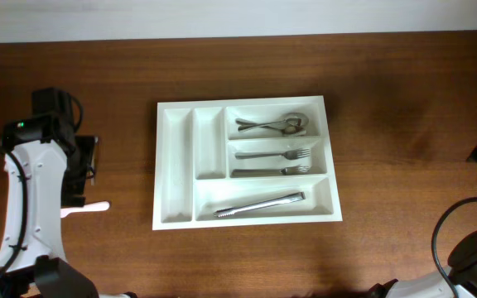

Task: Pack container
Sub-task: 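Move the left gripper back left over the white plastic knife, then lower the left gripper and close it on the knife handle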

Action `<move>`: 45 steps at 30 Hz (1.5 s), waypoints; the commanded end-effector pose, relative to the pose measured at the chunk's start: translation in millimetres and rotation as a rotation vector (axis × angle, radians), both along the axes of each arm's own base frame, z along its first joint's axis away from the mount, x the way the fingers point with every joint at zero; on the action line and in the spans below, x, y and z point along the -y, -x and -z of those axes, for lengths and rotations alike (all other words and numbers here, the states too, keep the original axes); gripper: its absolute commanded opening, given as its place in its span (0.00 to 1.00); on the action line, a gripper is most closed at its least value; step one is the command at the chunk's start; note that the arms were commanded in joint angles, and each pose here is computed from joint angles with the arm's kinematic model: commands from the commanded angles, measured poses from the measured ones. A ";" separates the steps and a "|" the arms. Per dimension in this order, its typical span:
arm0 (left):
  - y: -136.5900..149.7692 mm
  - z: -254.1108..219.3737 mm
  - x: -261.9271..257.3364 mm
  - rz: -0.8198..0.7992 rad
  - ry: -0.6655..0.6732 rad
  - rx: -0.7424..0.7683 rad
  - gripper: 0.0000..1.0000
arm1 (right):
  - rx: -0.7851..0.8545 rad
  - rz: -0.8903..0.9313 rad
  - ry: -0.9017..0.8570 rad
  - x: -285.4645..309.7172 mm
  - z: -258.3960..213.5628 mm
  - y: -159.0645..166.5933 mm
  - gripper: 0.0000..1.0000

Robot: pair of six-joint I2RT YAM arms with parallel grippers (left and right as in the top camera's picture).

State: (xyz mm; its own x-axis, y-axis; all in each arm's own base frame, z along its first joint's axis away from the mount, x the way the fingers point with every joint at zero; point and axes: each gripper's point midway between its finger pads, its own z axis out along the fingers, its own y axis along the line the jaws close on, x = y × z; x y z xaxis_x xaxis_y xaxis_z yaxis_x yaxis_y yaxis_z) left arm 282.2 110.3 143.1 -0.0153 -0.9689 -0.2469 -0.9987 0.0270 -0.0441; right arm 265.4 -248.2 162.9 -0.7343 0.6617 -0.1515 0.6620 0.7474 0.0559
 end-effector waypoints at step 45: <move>44.3 138.3 -34.3 -0.196 0.151 -0.183 0.99 | -0.005 0.007 0.011 0.9 -0.8 0.6 0.99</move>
